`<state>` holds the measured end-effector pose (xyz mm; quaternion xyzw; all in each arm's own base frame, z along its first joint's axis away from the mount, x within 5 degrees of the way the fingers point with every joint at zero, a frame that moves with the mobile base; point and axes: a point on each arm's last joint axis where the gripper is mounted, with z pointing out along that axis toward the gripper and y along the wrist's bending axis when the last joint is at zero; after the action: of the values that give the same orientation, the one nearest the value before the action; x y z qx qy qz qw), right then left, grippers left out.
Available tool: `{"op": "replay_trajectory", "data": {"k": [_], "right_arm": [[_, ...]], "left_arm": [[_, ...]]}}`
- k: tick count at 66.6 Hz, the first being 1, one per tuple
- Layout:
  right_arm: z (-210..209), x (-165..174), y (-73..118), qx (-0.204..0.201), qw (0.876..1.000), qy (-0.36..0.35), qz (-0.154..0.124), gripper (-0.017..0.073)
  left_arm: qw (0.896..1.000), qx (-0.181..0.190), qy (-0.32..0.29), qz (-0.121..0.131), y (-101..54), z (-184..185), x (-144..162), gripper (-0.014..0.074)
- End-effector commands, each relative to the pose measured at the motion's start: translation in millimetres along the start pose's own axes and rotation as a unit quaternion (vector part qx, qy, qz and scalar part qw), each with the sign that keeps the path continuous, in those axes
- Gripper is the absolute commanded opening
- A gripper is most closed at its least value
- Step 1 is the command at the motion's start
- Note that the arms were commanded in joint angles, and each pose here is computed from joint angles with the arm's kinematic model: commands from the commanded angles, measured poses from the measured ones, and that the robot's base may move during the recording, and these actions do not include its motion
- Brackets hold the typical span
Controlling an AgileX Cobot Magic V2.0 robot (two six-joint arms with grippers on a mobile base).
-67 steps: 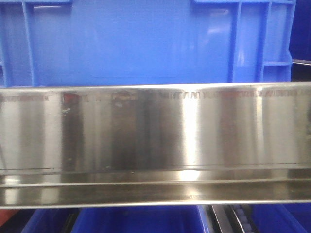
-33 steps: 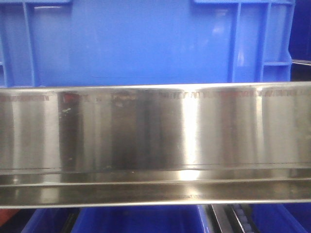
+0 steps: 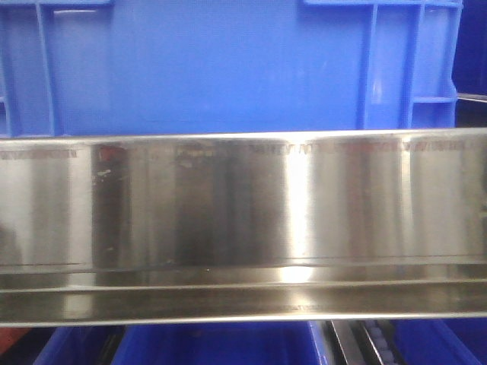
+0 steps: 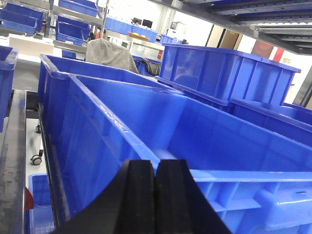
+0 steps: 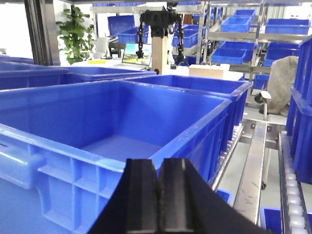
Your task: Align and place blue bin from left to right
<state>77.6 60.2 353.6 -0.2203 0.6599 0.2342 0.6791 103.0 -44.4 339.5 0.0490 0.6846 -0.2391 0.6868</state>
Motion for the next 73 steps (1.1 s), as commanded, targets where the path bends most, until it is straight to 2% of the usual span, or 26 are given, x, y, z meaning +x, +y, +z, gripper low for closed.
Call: {"op": "replay_trajectory", "data": {"k": [1,73], "right_arm": [[-1.5,-2.0,0.6,-0.004,1.000,-0.013,-0.010,-0.0079],[-1.5,-2.0,0.6,-0.004,1.000,-0.013,-0.010,-0.0079]], "left_arm": [[1.000,0.008,-0.011,0.002,-1.5,-1.2,-1.8,-0.0111],[1.000,0.008,-0.011,0.002,-1.5,-1.2,-1.8,-0.0111]]}}
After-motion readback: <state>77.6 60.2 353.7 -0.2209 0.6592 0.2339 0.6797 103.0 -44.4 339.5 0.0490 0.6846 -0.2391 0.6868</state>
